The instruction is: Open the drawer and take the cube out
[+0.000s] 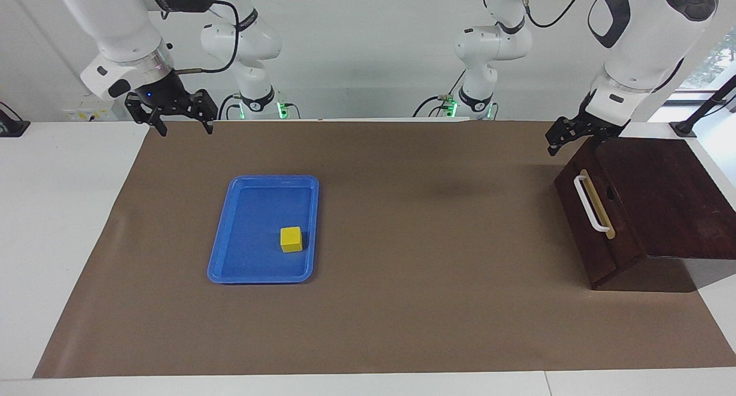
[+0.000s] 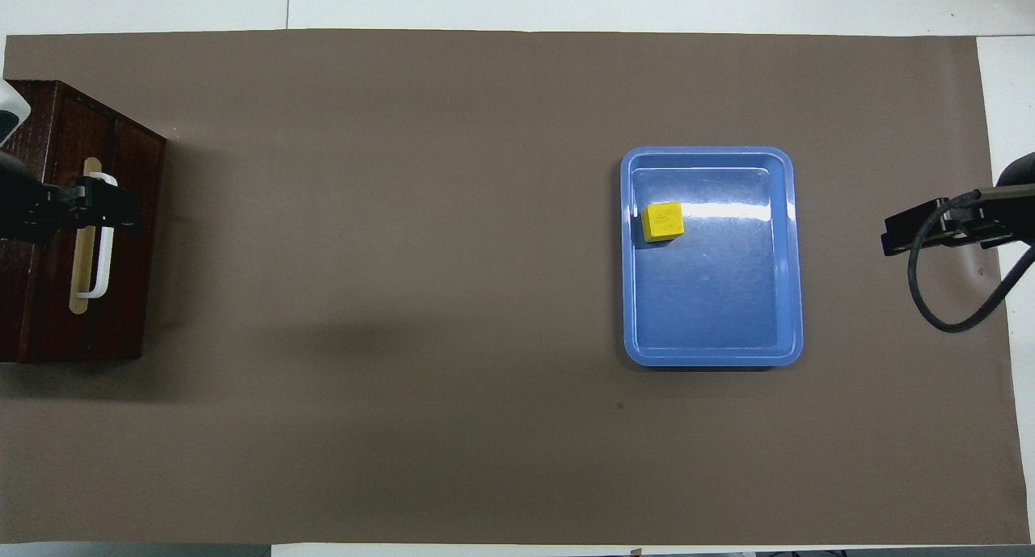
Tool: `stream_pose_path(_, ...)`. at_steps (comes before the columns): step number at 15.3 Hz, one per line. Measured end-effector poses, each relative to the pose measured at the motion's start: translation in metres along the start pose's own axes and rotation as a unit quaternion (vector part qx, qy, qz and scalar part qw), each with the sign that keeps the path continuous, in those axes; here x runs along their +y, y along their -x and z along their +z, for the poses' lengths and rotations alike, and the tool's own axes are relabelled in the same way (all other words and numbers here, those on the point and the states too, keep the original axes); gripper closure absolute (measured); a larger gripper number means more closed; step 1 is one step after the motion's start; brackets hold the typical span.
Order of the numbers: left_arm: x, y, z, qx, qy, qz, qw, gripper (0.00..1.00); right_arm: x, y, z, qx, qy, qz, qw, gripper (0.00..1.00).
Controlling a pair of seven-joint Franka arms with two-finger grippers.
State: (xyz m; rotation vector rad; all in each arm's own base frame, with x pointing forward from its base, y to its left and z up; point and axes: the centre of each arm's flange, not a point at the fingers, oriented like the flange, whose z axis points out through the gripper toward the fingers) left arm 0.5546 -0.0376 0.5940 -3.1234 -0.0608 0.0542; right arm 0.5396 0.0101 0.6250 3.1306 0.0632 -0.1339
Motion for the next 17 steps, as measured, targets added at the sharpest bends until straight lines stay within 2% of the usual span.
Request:
stream_pose_path(10, 0.0003, -0.0004, 0.0019, 0.0, 0.0, 0.001, 1.0, 0.0, 0.0018, 0.0, 0.0001, 0.0, 0.0, 0.002, 1.0, 0.0)
stream_pose_path(17, 0.0048, 0.0024, 0.0081, -0.013, -0.001, 0.008, 1.0, 0.0, 0.0018, 0.0, 0.0001, 0.0, 0.0, 0.002, 1.0, 0.0)
